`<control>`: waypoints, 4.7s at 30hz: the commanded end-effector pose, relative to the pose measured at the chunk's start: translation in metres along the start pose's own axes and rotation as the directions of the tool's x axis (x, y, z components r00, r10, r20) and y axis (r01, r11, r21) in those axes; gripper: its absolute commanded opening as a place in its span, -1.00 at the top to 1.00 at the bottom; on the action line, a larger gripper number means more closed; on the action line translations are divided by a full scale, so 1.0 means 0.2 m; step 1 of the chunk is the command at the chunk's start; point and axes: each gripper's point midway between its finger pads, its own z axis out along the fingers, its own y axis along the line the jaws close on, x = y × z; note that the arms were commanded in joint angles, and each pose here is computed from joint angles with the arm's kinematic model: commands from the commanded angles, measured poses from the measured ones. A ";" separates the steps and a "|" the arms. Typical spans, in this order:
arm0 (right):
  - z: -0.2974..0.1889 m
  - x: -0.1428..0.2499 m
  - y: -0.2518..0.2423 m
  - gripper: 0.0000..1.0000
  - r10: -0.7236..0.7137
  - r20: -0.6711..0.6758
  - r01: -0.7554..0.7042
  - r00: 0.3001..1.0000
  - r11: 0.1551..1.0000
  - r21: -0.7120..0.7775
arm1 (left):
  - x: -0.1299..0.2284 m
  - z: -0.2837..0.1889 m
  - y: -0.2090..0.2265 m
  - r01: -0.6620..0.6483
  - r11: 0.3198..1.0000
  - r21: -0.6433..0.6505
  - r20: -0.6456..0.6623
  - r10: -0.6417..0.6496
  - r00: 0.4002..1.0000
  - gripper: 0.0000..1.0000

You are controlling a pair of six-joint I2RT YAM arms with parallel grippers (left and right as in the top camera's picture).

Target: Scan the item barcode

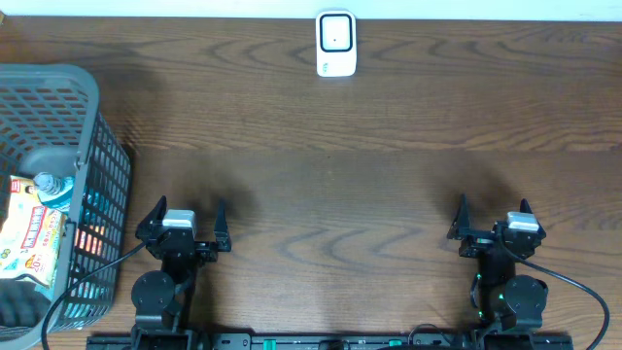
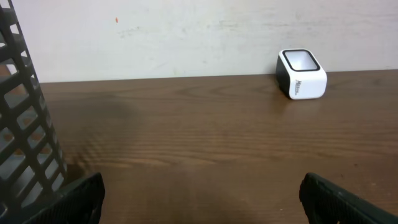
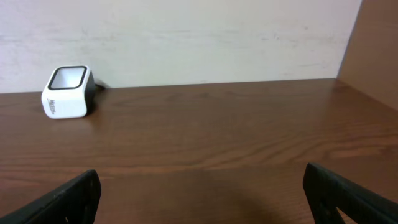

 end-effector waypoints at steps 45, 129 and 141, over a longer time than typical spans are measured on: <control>0.00 0.00 -0.02 -0.99 -0.014 0.001 0.014 1.000 1.000 0.022 | 0.07 0.00 -0.01 0.004 1.000 0.010 -0.040 -0.003 0.999 -1.00; 0.00 0.00 -0.02 -0.99 -0.014 0.001 0.014 1.000 1.000 0.022 | 0.07 0.00 -0.01 0.004 1.000 0.010 -0.040 -0.003 0.999 -1.00; 0.00 0.00 -0.02 -0.99 -0.014 0.001 0.014 1.000 1.000 0.022 | 0.03 0.00 0.02 -0.060 0.998 -0.024 -0.011 0.060 0.998 -1.00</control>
